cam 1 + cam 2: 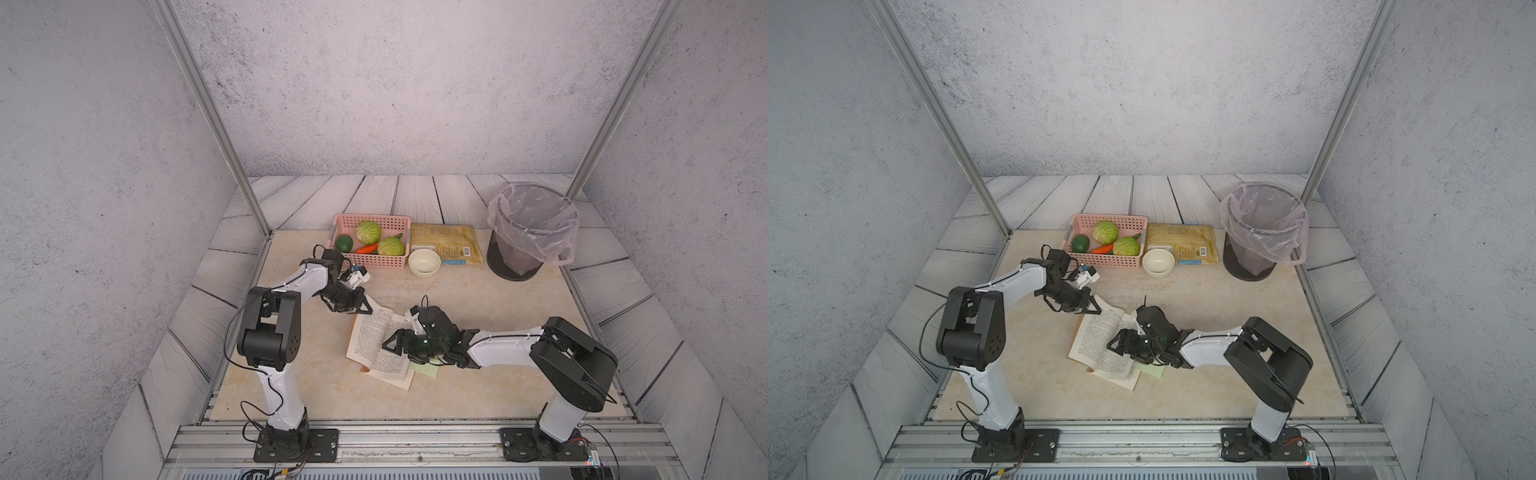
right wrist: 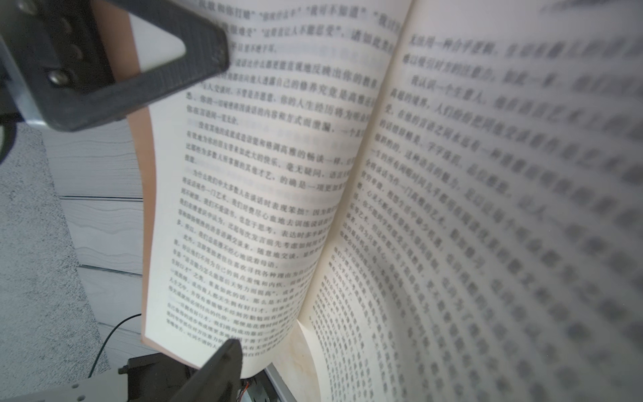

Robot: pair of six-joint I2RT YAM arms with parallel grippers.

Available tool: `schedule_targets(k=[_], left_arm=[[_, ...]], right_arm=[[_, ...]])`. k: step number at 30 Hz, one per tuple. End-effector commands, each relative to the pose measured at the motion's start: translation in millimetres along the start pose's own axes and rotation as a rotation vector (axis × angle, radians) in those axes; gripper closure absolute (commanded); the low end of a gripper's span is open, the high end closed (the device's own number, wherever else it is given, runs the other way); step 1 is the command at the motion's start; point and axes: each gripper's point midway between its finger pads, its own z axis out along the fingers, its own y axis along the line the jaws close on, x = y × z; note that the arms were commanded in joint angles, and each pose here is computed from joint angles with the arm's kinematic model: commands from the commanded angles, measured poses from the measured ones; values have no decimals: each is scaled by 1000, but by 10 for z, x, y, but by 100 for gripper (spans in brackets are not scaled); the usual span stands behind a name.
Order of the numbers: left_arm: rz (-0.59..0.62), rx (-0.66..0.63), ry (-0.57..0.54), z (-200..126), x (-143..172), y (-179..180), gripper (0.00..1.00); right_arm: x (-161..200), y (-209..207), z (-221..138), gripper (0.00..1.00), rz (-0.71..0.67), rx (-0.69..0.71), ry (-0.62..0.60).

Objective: Peel off the used sticky note
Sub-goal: Turn the page of the book at the center of the board.

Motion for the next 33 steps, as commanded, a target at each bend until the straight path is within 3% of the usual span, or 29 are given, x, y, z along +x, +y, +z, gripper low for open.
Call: schedule_targets(k=[1, 18, 33], left_arm=[[-15, 4, 33, 50, 57, 59, 100], [-16, 37, 33, 46, 56, 0, 100], [-17, 46, 36, 52, 63, -9, 100]], right_arm=[[-8, 192, 38, 26, -48, -46, 30], [-75, 342, 153, 25, -103, -51, 62], [-127, 664, 169, 24, -184, -163, 51]])
